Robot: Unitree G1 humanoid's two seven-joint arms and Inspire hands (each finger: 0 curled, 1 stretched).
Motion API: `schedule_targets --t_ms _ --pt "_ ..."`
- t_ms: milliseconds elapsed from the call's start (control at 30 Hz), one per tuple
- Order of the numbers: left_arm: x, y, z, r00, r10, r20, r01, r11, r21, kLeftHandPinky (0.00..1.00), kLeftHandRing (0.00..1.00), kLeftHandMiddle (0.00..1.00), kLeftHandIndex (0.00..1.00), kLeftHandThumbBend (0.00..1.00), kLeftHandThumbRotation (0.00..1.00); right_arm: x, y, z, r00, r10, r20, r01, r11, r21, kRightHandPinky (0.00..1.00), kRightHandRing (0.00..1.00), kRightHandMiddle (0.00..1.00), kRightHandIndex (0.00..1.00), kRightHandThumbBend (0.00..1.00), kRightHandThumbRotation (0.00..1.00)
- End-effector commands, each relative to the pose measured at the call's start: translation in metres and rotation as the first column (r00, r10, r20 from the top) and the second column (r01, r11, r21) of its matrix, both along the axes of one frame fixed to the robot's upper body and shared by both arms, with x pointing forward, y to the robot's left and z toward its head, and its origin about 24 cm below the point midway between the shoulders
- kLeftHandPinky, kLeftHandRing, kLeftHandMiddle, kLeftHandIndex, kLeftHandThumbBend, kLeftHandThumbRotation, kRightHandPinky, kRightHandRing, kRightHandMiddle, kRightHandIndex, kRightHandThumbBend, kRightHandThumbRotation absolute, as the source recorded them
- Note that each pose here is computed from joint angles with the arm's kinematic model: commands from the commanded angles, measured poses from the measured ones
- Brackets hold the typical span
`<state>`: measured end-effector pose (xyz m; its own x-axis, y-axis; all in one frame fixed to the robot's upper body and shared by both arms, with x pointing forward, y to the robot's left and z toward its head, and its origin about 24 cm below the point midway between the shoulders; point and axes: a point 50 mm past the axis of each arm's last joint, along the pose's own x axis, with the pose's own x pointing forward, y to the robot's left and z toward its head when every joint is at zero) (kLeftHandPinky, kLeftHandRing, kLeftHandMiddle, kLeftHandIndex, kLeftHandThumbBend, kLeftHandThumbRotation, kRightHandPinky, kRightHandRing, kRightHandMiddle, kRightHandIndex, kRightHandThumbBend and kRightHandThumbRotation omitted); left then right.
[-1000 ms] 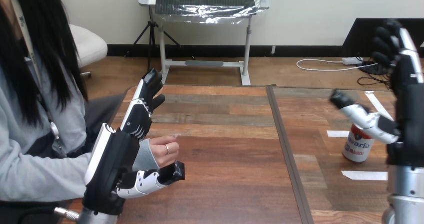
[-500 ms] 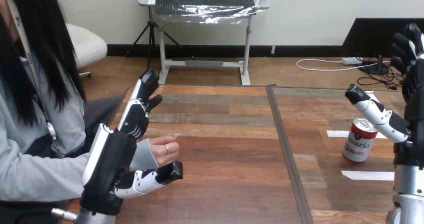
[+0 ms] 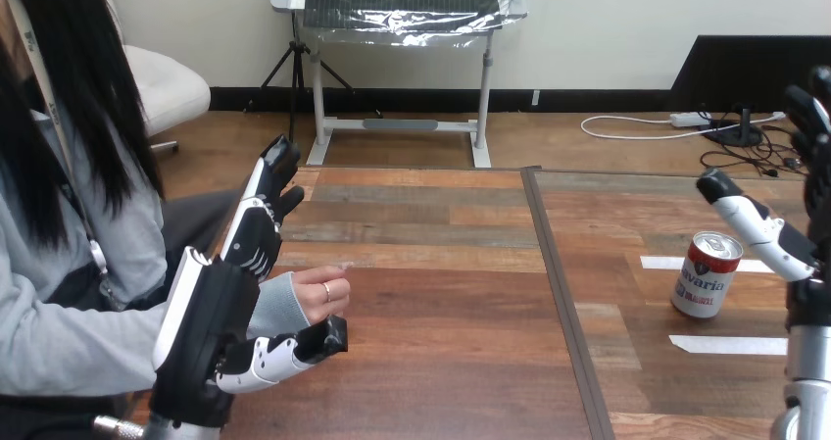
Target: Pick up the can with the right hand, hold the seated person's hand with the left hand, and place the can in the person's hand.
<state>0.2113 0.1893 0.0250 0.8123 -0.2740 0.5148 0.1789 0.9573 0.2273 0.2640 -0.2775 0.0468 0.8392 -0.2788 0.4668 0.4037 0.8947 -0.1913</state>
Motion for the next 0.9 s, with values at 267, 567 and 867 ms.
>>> schedule_targets --t_ms 267,567,867 --pt "0.009 0.003 0.018 0.993 -0.012 0.114 0.012 1.000 0.004 0.98 1.00 1.00 1.00 1.00 0.63 0.020 -0.017 0.021 0.999 -0.041 0.024 0.041 0.999 -0.004 0.94 0.94 0.89 0.96 1.00 0.48" --pt "0.010 0.007 0.018 0.994 -0.016 0.112 0.017 1.000 -0.001 1.00 1.00 1.00 1.00 1.00 0.62 0.023 -0.019 0.016 0.998 -0.059 -0.030 0.059 0.998 -0.008 0.94 0.94 0.89 0.96 1.00 0.47" --pt "0.011 0.009 0.019 0.992 -0.010 0.128 0.009 1.000 0.008 1.00 1.00 1.00 1.00 1.00 0.63 0.026 -0.019 0.010 0.992 -0.085 -0.089 0.084 0.996 -0.019 0.94 0.93 0.89 0.96 1.00 0.48"
